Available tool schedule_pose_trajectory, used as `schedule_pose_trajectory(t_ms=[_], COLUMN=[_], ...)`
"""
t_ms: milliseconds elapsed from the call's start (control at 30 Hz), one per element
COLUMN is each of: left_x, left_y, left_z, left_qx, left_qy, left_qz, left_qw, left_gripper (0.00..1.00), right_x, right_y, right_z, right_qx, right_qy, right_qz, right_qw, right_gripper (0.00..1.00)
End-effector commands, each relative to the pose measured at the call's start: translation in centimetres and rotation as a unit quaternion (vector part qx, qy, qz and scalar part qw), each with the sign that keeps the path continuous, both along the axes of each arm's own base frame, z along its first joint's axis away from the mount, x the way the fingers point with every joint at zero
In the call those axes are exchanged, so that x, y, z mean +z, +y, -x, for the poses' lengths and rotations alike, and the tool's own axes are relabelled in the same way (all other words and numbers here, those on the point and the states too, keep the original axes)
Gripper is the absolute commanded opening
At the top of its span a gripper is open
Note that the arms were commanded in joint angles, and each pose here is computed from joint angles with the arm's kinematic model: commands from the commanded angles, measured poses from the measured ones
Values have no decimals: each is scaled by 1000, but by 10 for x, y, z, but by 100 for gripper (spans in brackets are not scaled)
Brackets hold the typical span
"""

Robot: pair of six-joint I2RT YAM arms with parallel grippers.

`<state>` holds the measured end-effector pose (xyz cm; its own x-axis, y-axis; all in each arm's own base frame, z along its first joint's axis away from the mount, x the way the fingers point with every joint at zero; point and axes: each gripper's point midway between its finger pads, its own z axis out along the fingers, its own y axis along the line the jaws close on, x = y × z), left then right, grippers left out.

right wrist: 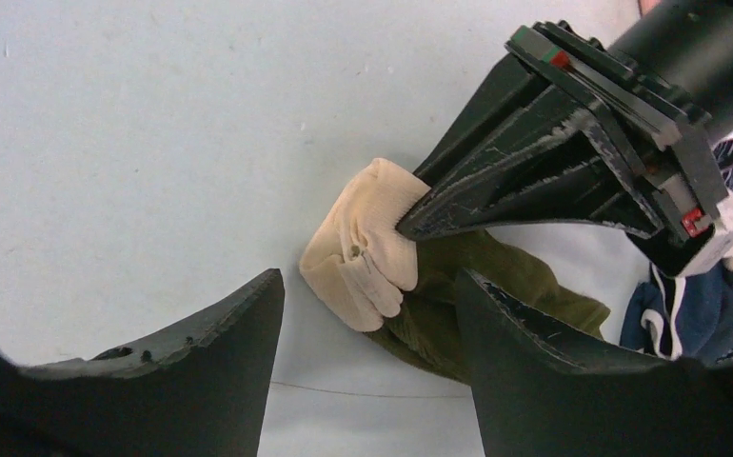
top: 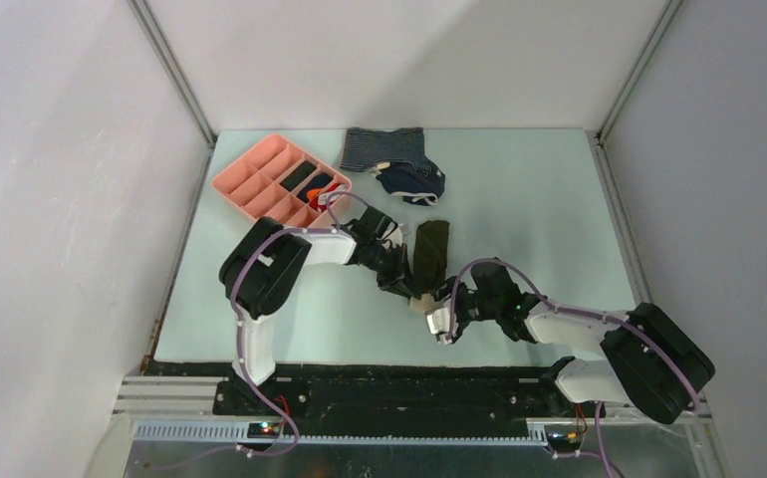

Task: Roll the underwear
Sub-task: Roll the underwear to the center of the board.

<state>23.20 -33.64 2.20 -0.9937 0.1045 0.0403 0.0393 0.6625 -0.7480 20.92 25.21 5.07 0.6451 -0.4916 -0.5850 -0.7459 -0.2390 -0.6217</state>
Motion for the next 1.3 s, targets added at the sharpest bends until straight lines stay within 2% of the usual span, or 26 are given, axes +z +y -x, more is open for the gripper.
schedule_pose_trajectory(t_ms=[0, 400, 633, 700, 733, 767, 800, 867, 900, 933, 967, 1000, 1033, 1067, 1100, 1133, 1167, 1200, 1233, 1267], left_x=[-4, 3, 6, 6, 5, 6, 5, 5, 11, 9, 19, 23, 34, 38, 56, 58, 86, 85, 106, 101], left_y=[2, -2, -2, 0, 1, 2, 4, 7, 7, 10, 8, 9, 12, 17, 21, 26, 31, 37, 37, 42], left_z=[13, 13, 11, 10, 8, 8, 5, 0, -3, -6, -16, -20, -26, -30, -39, -41, -47, -44, -39, -32], left_qx=[5, 8, 14, 17, 19, 21, 25, 33, 35, 35, 33, 13, 7, -23, -18, -30, -17, -26, -32, -66], left_qy=[44, 58, 67, 65, 62, 60, 54, 38, 24, 5, -35, -79, -125, -186, -251, -316, -382, -436, -487, -535], left_qz=[-5, 17, 28, 26, 23, 22, 16, 8, 11, 8, 21, 24, 21, 22, 19, 29, 42, 50, 61, 54], left_qw=[999, 998, 997, 997, 998, 998, 998, 999, 999, 999, 999, 996, 992, 982, 968, 948, 923, 898, 871, 840], left_gripper=[0, 0, 0, 0, 0, 0, 0, 0, 3, 21, 31, 47, 57, 59, 62, 63, 66, 68, 72, 72], right_x=[-2, -27, -44, -44, -43, -42, -43, -43, -39, -41, -32, -30, -20, -10, -7, 3, 6, 10, 8, 14], right_y=[9, 10, 3, 2, -17, -8, -2, -3, -2, -5, -2, -3, 1, 4, 3, 6, 5, 4, 0, 1], right_z=[0, 6, 7, 5, -19, -11, -2, -2, -4, -2, -5, 0, -5, -2, -1, 1, 2, 11, 17, 20], right_qx=[54, 96, 82, 70, 17, 32, 41, 32, 25, 21, 13, 16, 6, 11, 0, 0, -8, -1, -4, 2], right_qy=[-59, -75, -86, -89, -85, -88, -82, -71, -67, -53, -45, -25, -13, 8, 34, 51, 73, 100, 124, 128], right_qz=[4, 32, 47, 46, 48, 48, 48, 54, 51, 57, 44, 43, 31, 25, 21, 14, 11, 16, 23, 18], right_qw=[997, 992, 992, 993, 995, 994, 995, 995, 996, 997, 998, 999, 999, 1000, 999, 999, 997, 995, 992, 992], right_gripper=[70, 66, 55, 46, 35, 29, 18, 6, 4, 1, 0, 0, 0, 0, 0, 0, 0, 0, 0, 0])
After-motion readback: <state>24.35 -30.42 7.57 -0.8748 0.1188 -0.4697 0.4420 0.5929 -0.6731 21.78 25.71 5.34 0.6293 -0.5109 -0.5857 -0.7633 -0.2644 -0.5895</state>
